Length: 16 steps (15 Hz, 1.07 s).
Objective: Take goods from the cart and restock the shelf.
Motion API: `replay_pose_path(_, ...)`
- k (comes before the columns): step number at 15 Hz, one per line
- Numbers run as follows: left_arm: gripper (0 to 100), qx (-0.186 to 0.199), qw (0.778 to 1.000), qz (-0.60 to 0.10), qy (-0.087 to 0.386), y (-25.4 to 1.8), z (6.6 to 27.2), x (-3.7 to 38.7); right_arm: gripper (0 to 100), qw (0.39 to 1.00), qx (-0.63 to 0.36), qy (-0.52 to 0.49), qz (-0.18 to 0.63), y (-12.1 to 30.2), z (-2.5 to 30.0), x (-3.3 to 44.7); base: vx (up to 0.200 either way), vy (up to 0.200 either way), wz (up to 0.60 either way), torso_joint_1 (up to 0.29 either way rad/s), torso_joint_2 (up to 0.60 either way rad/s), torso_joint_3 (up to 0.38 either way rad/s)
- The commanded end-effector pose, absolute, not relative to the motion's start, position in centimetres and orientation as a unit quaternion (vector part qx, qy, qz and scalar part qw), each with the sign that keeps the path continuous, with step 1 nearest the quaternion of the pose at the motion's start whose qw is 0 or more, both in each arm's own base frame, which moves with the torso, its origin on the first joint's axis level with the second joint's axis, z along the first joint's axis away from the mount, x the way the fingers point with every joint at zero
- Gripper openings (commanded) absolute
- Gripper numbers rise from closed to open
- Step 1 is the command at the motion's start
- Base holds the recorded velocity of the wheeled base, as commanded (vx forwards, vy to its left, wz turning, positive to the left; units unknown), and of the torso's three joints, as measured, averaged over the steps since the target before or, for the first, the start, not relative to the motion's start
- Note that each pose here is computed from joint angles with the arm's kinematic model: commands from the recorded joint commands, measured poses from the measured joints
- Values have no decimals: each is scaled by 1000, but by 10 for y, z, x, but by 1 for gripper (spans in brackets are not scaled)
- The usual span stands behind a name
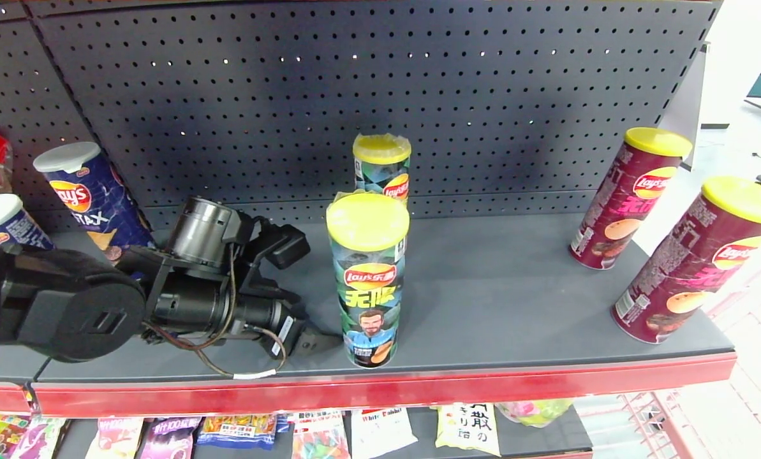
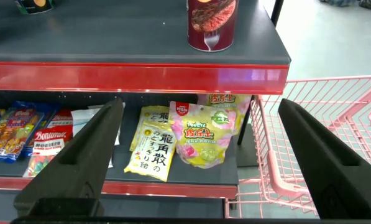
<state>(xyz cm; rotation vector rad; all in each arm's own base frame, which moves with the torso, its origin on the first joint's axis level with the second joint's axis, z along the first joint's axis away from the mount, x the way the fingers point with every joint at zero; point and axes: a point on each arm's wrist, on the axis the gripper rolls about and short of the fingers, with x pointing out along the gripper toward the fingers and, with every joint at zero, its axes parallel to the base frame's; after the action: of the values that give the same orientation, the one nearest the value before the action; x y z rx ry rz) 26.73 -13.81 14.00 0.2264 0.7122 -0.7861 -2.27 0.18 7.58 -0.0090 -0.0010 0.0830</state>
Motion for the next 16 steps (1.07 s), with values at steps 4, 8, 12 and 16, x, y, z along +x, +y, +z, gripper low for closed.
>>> replay_pose_path(4, 100, 108, 854, -375, 344, -140, 137, 269, 100, 999, -5, 0, 41, 2, 76, -23, 0, 0, 0, 0, 0, 0)
replay_pose_path(8, 100, 101, 865, -361, 334, -122, 148, 254, 100, 999, -5, 0, 41, 2, 76, -23, 0, 0, 0, 0, 0, 0)
replay_pose_path(12, 100, 82, 910, -308, 267, -62, 179, 177, 100, 999, -5, 0, 42, 2, 76, -23, 0, 0, 0, 0, 0, 0)
replay_pose_path(16, 100, 69, 950, -230, 201, -17, 163, 68, 100, 999, -5, 0, 41, 2, 76, -23, 0, 0, 0, 0, 0, 0)
